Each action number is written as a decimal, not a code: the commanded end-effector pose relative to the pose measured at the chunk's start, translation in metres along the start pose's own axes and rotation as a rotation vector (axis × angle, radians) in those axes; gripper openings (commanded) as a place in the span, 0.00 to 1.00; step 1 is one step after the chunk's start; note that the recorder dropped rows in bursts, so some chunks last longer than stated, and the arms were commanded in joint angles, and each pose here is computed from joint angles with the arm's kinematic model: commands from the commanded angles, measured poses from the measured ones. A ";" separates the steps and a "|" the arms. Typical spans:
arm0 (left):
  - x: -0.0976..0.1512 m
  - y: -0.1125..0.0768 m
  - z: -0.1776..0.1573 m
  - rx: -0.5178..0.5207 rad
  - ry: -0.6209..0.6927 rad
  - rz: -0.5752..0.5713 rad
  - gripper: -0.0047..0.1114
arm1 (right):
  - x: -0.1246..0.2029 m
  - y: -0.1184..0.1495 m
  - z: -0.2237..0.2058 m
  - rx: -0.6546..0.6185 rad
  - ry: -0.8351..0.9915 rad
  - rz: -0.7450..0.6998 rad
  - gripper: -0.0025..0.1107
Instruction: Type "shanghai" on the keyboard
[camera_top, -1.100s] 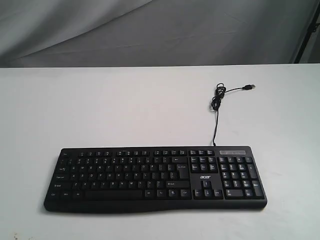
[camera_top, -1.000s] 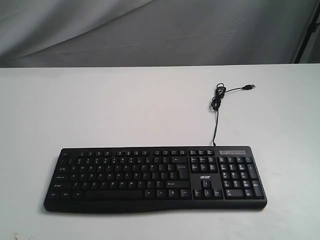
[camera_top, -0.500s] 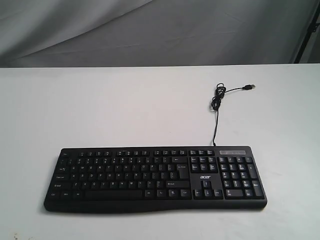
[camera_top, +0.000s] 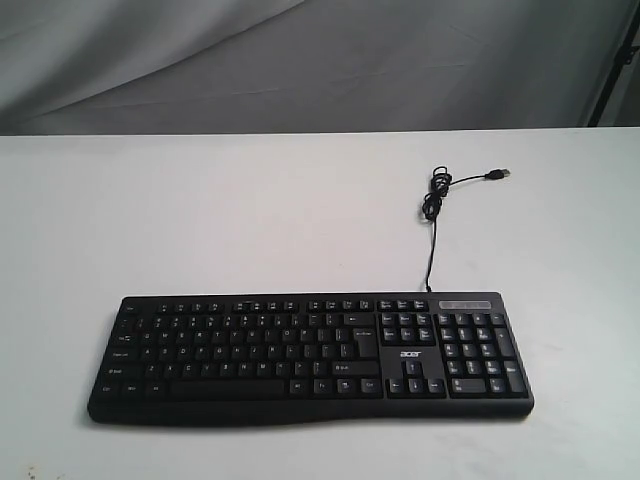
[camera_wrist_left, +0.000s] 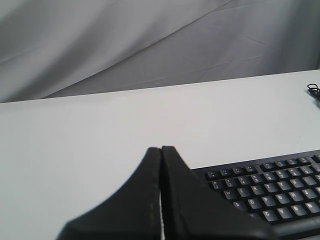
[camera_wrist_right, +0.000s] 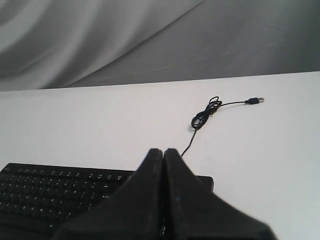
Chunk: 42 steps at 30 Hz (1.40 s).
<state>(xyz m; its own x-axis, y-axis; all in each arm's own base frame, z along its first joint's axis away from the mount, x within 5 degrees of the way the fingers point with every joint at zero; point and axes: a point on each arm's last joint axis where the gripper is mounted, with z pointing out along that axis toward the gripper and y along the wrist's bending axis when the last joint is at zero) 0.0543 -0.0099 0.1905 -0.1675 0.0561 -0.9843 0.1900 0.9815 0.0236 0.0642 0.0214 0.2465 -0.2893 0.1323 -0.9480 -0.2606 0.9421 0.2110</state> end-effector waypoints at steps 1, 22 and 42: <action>0.001 0.000 0.000 0.004 -0.004 -0.001 0.04 | -0.026 0.006 0.017 0.008 0.063 0.004 0.02; 0.001 0.000 0.000 0.004 -0.004 -0.001 0.04 | -0.003 0.159 0.150 -0.459 0.472 -0.240 0.02; 0.001 0.000 0.000 0.004 -0.004 -0.001 0.04 | 0.059 0.270 0.269 -0.511 0.671 -0.547 0.02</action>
<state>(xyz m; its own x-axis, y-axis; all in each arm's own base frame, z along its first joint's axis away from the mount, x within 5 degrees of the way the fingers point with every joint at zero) 0.0543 -0.0099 0.1905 -0.1675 0.0561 -0.9843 0.1900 0.9815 0.0236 0.2138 0.3505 0.1842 -0.4628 -0.5760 -0.6739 -0.8099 0.5838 0.0572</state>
